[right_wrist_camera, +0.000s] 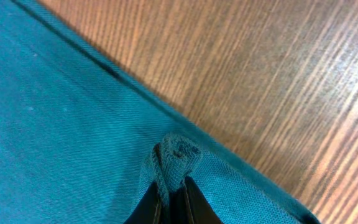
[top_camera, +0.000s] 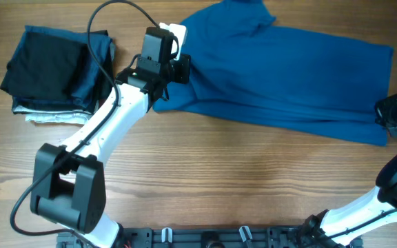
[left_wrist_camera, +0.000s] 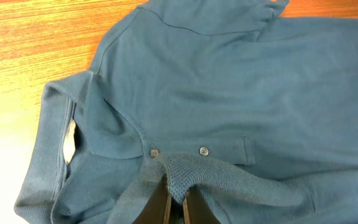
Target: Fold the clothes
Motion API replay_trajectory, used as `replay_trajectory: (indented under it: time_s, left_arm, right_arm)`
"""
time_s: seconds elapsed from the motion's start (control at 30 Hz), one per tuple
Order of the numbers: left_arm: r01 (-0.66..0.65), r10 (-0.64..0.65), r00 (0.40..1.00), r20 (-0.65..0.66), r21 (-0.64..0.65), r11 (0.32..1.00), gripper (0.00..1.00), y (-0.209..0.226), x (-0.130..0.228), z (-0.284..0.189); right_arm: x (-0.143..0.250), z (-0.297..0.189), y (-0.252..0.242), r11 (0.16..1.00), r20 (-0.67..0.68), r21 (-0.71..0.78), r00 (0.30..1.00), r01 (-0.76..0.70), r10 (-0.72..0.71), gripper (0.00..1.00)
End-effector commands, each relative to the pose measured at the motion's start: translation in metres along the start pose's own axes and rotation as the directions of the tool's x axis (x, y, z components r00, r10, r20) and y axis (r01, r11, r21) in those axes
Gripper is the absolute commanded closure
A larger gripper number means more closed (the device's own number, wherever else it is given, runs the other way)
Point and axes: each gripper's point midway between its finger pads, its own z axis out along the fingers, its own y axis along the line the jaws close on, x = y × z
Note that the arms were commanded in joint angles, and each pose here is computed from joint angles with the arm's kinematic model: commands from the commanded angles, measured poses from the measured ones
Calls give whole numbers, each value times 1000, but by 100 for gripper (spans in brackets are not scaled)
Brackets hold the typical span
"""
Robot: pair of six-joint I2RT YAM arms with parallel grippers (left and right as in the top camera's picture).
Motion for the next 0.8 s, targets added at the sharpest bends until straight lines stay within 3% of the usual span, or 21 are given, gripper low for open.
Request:
replay_trajectory:
  time_s: [0.0, 0.2, 0.53, 0.77]
  left_arm:
    - [-19, 18, 1000, -17, -22, 1000, 96, 5, 7, 19]
    - [-2, 1, 1000, -15, -27, 1000, 96, 11, 13, 39]
    - [69, -71, 997, -7, -173, 983, 96, 38, 19, 46]
    - [102, -107, 994, -18, -198, 975, 96, 43, 23, 45]
  right_arm:
    - [0, 5, 7, 999, 20, 14, 999, 38, -38, 91]
    - [0, 4, 25, 995, 52, -12, 993, 103, -102, 88]
    - [-5, 4, 21, 996, 79, 18, 992, 92, -93, 86]
    - [-10, 4, 14, 994, 105, 60, 990, 88, -94, 83]
